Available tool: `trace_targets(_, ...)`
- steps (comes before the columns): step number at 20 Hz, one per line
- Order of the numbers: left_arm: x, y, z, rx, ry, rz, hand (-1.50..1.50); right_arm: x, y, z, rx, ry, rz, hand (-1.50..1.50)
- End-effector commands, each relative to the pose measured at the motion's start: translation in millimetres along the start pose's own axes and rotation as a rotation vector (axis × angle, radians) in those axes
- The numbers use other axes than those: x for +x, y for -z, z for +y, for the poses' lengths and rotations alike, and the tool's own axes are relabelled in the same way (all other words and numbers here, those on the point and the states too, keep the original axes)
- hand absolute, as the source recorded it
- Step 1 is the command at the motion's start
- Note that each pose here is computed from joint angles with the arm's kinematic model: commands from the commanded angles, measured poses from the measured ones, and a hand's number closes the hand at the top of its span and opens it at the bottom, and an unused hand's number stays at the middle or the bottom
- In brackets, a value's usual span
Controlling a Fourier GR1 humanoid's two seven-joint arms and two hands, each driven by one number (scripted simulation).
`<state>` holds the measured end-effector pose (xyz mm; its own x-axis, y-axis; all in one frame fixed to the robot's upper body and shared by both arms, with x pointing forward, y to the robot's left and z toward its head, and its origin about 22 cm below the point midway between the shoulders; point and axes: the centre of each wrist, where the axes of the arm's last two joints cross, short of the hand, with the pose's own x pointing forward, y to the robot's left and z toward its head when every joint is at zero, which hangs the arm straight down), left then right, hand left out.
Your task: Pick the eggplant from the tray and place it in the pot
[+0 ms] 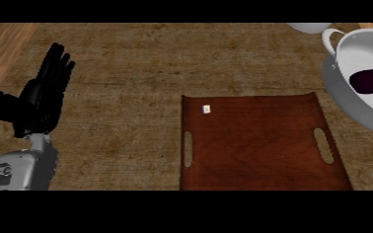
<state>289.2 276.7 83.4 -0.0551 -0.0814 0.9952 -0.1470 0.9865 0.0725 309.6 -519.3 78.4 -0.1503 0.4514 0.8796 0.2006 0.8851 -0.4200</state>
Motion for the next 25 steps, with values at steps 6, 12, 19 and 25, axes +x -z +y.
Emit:
trace_targets(6, 1.1, 5.8, 7.8, -0.005, 0.011, 0.016, 0.00, 15.2, -37.5, -88.7, -0.067, 0.166, -0.006, -1.50)
trace_targets(12, 1.4, -3.7, -2.3, -0.001, 0.004, 0.006, 0.00, 6.0, -76.4, -113.8, -0.062, 0.187, -0.003, -1.50)
trace_targets(19, 1.9, -4.5, -11.2, -0.010, 0.010, -0.010, 0.00, 16.0, -84.9, -131.7, -0.045, 0.165, 0.024, -1.50)
trace_targets(25, -0.9, -4.5, -7.3, 0.006, -0.014, -0.015, 0.00, 20.5, -88.7, -138.7, -0.031, 0.155, 0.014, -1.50)
